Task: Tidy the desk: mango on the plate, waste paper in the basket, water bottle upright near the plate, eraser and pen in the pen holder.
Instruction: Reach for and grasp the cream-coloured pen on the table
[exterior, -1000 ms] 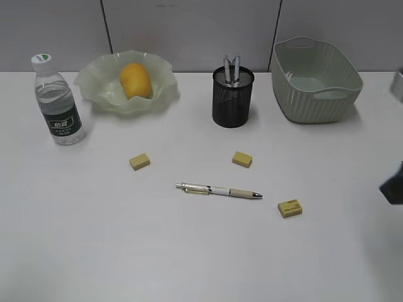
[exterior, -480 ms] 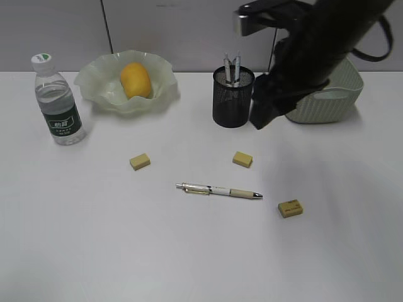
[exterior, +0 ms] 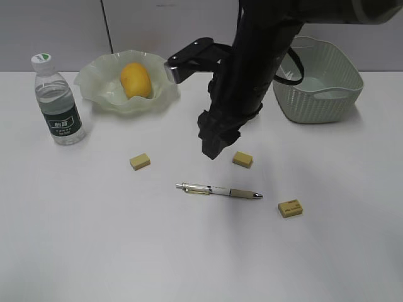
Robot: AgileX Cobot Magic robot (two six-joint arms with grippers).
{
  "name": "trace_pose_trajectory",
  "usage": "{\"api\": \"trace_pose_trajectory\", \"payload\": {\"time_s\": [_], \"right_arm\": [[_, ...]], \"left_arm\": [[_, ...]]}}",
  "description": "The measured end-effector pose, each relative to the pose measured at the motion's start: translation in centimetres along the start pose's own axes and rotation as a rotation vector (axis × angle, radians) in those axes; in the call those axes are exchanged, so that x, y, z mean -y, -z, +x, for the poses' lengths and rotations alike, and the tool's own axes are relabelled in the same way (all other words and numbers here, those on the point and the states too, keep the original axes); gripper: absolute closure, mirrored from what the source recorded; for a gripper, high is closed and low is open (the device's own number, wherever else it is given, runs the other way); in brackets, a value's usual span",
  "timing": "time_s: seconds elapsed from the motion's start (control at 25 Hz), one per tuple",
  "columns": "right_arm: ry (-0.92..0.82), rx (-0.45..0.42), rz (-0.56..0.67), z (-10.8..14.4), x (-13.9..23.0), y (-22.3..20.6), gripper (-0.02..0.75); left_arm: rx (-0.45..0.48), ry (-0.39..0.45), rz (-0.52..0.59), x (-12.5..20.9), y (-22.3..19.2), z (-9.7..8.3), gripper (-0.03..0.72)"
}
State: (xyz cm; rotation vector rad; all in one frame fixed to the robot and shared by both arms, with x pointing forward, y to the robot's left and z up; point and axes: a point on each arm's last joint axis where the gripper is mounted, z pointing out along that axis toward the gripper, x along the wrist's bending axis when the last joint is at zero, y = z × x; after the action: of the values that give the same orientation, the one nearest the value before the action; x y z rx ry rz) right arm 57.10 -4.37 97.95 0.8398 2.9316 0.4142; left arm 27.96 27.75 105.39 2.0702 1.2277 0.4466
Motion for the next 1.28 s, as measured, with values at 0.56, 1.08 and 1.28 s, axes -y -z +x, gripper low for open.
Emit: {"api": "trace_pose_trajectory", "payload": {"time_s": [0.56, 1.08, 1.28], "right_arm": [[0.385, -0.041, 0.077, -0.6, 0.5, -6.1, 0.243], [0.455, -0.062, 0.161, -0.9, 1.7, -10.5, 0.243], [0.460, -0.053, 0.153, -1.1, 1.5, -11.0, 0.254]], "left_arm": [[0.000, 0.000, 0.000, 0.0, 0.0, 0.0, 0.150], [0.000, 0.000, 0.000, 0.0, 0.0, 0.0, 0.150], [0.000, 0.000, 0.000, 0.0, 0.0, 0.0, 0.149]]}}
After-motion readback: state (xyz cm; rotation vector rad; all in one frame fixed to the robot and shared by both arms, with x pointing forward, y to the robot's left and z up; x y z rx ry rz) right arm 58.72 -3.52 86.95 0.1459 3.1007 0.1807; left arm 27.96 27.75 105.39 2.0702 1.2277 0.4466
